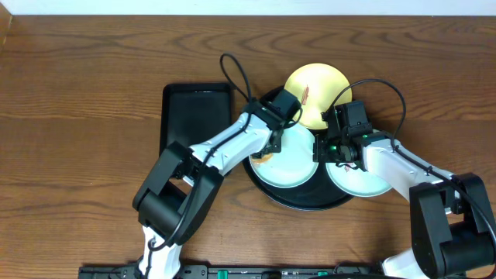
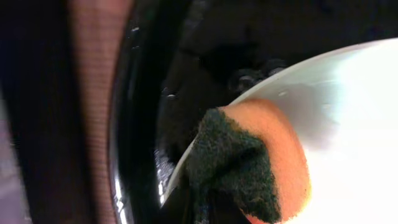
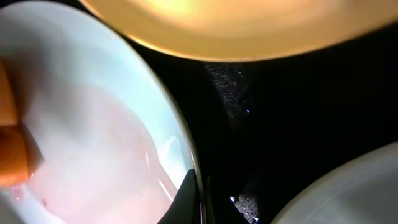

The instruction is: Clean dirty plates on tray and stack at the side

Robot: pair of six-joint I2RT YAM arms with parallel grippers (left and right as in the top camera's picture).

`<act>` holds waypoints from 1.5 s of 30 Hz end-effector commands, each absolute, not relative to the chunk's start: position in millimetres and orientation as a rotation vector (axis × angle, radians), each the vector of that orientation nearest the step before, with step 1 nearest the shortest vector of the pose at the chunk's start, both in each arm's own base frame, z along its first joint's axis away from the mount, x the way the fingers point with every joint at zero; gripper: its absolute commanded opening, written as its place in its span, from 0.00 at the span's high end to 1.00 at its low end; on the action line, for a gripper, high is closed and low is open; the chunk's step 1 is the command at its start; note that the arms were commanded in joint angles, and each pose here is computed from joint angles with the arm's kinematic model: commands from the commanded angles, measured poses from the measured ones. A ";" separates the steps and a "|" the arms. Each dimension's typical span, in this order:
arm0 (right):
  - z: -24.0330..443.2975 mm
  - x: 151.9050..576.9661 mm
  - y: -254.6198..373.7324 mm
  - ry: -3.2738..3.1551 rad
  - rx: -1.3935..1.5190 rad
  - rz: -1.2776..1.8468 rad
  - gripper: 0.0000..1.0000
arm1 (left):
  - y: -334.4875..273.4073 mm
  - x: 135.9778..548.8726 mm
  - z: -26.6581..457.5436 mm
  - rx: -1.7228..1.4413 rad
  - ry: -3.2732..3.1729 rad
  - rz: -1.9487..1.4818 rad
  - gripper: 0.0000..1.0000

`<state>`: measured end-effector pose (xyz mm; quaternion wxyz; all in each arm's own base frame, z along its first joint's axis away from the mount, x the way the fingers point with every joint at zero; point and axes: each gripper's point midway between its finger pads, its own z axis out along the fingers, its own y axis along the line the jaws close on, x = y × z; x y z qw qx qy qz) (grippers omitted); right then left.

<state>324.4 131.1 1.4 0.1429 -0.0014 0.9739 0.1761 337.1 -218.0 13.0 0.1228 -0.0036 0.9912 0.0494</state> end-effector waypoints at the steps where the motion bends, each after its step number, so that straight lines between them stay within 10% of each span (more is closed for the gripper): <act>1: -19.5 313.3 112.4 2.875 0.040 0.362 0.99 | -177.9 351.0 5.5 -0.071 2.827 0.378 0.93; 12: -19.5 313.4 112.3 2.875 0.057 0.364 0.99 | -306.8 291.7 1.2 -0.182 3.136 -0.568 0.92; 26: -19.3 314.1 112.1 2.873 0.059 0.364 0.99 | -170.7 348.2 -5.7 -0.216 2.934 0.227 0.93; 45: -21.3 309.7 108.4 2.894 0.063 0.337 0.99 | -188.3 426.9 58.3 0.133 2.476 0.351 0.93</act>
